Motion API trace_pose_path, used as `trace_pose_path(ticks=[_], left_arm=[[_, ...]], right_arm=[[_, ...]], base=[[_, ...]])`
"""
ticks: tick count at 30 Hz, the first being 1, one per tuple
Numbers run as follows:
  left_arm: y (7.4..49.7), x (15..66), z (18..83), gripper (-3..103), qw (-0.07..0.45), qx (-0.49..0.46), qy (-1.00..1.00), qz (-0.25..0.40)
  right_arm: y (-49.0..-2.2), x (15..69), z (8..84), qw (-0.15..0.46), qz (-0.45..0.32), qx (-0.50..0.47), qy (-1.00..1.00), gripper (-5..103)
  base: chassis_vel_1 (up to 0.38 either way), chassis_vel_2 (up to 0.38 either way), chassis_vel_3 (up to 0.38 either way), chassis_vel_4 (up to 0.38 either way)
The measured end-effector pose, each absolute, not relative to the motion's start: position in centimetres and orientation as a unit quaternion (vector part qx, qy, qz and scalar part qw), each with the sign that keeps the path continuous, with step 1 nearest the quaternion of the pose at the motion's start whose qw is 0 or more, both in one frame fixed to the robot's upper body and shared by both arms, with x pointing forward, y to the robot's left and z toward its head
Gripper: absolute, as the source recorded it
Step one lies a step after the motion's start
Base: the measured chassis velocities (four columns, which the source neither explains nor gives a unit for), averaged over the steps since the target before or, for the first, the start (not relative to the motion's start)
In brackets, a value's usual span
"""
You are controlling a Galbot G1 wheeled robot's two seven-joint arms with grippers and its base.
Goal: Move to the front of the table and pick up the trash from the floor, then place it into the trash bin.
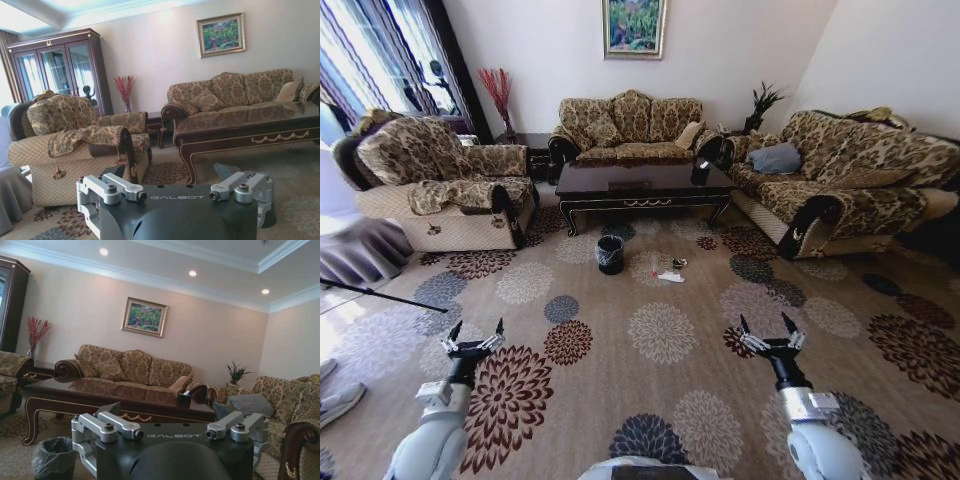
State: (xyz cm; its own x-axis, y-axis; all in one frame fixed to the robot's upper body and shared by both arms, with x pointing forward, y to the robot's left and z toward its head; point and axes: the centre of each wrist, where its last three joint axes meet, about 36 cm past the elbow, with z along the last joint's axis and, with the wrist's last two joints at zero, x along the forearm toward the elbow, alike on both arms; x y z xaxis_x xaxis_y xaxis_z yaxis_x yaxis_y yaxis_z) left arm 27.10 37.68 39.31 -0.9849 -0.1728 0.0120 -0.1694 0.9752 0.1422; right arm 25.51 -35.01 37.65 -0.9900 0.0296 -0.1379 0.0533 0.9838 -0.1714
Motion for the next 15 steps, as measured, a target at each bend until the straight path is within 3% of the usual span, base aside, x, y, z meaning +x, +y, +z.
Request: trace_pose_path(ticks=[8,10,13,15], left_arm=[[37.8,26.9,38.8,100,0.020,0.092,-0.994,-0.058],[38.0,27.1,38.9,100,0.018,0.095,-0.994,-0.054],[38.1,27.1,39.0,100,0.017,0.097,-0.994,-0.051],[38.2,27.1,39.0,100,0.017,0.098,-0.994,-0.049]], right_arm=[[-35.4,25.5,37.0,0.073,-0.066,0.028,0.995,100],[-35.6,25.4,36.5,0.067,-0.062,0.032,0.995,90],[-35.6,25.3,36.4,0.065,-0.059,0.033,0.996,85],[-35.6,25.3,36.3,0.066,-0.058,0.033,0.996,74]], base=[[0.000,0.000,0.000,0.000],[0.000,0.000,0.000,0.000],[0.000,0.000,0.000,0.000],[0.000,0.000,0.000,0.000]])
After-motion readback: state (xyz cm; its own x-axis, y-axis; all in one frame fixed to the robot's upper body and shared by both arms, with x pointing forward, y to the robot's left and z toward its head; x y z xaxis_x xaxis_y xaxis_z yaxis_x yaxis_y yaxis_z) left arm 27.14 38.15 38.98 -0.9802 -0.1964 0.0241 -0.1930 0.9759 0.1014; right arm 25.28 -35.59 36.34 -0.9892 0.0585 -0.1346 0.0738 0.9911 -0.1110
